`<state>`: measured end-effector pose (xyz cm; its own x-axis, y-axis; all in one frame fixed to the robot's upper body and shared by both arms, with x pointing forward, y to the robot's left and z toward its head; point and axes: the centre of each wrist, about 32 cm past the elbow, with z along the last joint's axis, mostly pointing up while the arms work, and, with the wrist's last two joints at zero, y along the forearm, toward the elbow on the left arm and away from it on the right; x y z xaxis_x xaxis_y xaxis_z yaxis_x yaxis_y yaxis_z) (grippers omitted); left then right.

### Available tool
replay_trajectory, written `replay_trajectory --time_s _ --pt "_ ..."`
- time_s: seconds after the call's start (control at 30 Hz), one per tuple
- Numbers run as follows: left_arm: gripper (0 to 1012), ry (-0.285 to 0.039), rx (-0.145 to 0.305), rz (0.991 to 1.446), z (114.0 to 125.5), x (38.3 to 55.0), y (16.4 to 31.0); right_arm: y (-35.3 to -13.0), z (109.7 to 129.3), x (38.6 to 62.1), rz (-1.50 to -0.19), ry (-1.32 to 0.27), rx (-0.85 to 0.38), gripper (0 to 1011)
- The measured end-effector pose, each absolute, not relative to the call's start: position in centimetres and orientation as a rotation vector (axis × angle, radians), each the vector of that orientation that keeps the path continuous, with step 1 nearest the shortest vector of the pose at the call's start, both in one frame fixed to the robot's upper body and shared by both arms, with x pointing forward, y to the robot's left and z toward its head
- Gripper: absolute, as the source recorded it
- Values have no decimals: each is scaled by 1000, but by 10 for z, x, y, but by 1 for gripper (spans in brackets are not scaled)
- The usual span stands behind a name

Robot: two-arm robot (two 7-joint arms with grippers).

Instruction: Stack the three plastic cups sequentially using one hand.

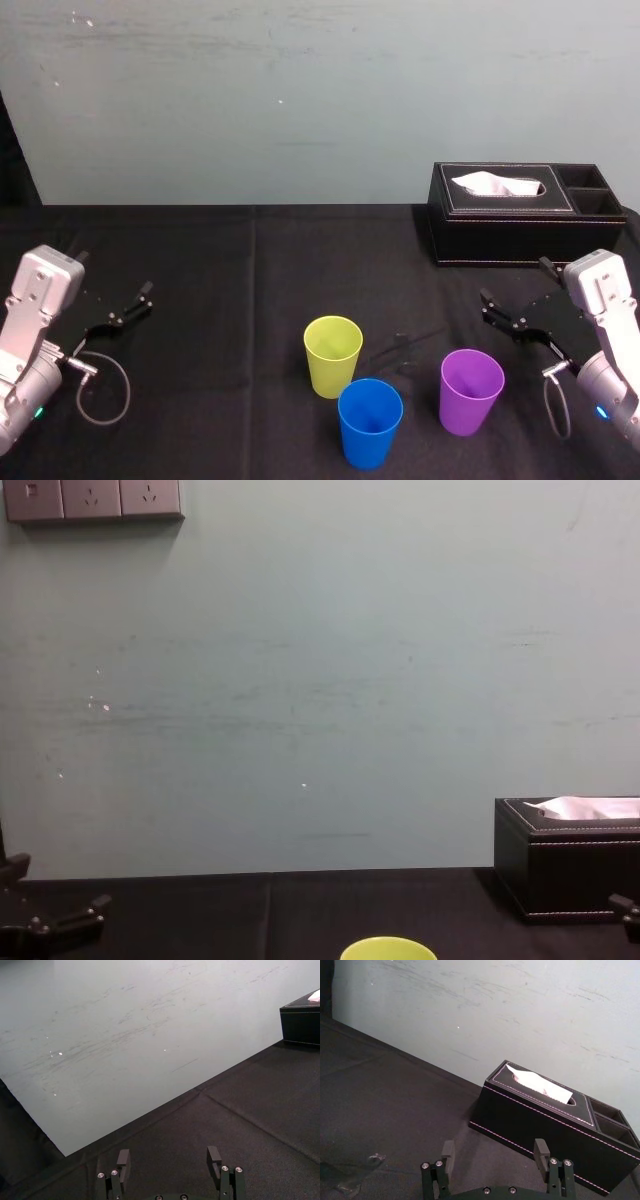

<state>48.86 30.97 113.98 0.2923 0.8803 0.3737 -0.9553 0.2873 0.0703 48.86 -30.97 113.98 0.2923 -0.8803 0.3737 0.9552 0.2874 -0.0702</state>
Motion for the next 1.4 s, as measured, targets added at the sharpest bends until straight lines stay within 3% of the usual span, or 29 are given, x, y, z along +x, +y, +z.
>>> replay_trajectory --time_s 1.4 --pt "1000 -285 304 1248 1140 489 310 -310 1140 489 -1248 -285 -304 1003"
